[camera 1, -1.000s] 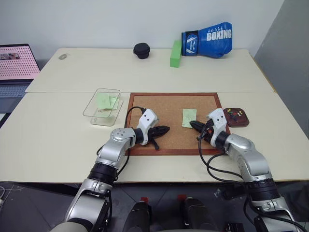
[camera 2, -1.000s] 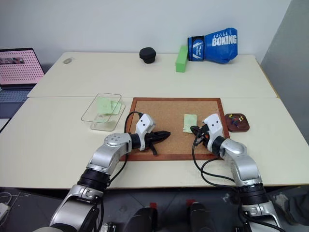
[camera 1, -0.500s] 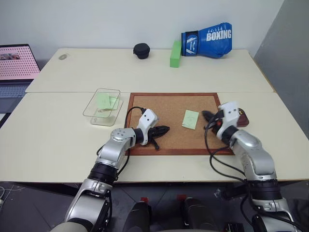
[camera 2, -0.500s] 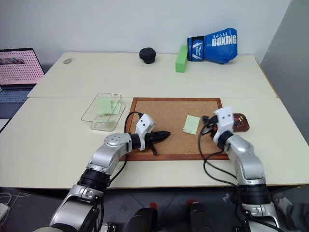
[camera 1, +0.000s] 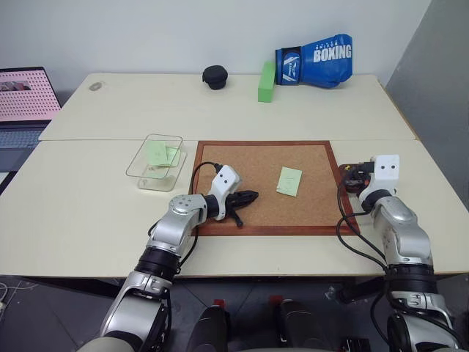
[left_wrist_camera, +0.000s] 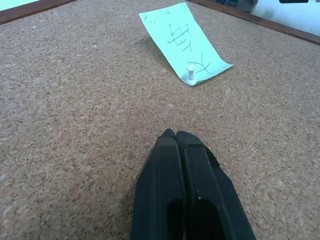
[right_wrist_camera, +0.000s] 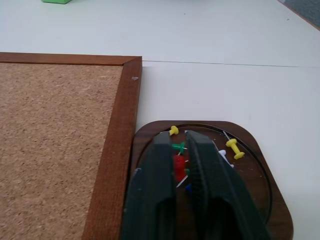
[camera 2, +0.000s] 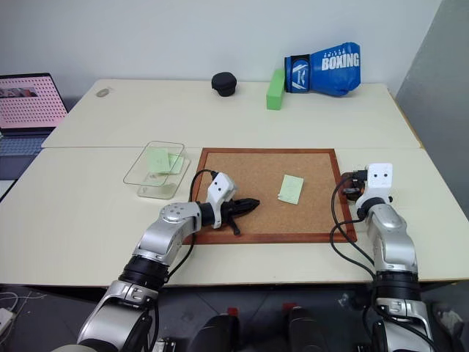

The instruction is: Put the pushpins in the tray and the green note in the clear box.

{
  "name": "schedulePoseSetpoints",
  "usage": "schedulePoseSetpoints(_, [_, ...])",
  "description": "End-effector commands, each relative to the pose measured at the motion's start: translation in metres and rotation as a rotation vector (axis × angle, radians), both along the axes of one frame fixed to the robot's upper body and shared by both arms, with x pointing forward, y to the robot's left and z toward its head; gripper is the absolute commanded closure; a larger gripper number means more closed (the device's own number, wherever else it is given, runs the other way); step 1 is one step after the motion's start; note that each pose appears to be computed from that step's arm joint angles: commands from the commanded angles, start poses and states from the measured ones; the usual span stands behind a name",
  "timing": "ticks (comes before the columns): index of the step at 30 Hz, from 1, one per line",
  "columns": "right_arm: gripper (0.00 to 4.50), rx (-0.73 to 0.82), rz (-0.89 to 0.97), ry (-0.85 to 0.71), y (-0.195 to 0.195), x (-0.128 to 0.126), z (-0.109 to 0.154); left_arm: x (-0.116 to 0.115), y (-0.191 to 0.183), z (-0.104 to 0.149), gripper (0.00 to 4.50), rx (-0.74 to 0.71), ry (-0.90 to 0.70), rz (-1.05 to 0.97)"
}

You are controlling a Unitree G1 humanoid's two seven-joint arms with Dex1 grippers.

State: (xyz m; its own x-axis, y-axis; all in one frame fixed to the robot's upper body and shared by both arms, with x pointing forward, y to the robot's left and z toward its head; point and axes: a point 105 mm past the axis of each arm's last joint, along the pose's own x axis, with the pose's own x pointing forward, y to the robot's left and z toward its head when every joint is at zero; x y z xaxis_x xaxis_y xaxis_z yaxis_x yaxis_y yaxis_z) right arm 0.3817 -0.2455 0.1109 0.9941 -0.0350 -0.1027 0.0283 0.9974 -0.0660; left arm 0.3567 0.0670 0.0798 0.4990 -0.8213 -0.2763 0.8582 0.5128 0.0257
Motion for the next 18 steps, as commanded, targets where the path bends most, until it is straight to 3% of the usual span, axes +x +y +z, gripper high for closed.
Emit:
schedulePoseSetpoints(1, [2.95,-0.01,-0.035,-0.078,-0.011,0.001,0.021,-0.006,-0.002,-0.014,4.5,0.021,0.047,-0.011])
schedulePoseSetpoints(5, [2.02,-0.012,-0.039,-0.08,-0.014,0.001,0.022,-0.006,-0.001,-0.014,4.5,0.023,0.048,-0.01])
schedulePoseSetpoints(9, [1.39,-0.018,-0.039,-0.086,-0.014,0.001,0.023,-0.006,-0.002,-0.014,4.5,0.024,0.05,-0.012])
schedulePoseSetpoints(12, [0.69,-0.043,0.046,-0.126,0.001,0.0,0.031,-0.006,-0.002,-0.014,4.5,0.024,0.052,-0.014])
schedulePoseSetpoints(14, [0.27,-0.049,0.129,-0.143,0.014,-0.002,0.034,-0.006,-0.002,-0.014,4.5,0.025,0.052,-0.015])
schedulePoseSetpoints(15, [0.09,-0.014,0.307,-0.14,0.047,-0.009,0.034,-0.006,-0.002,-0.014,4.5,0.026,0.051,-0.014])
schedulePoseSetpoints(18, [0.09,0.015,0.628,-0.13,0.105,-0.032,0.033,-0.005,-0.004,-0.014,4.5,0.025,0.052,-0.009])
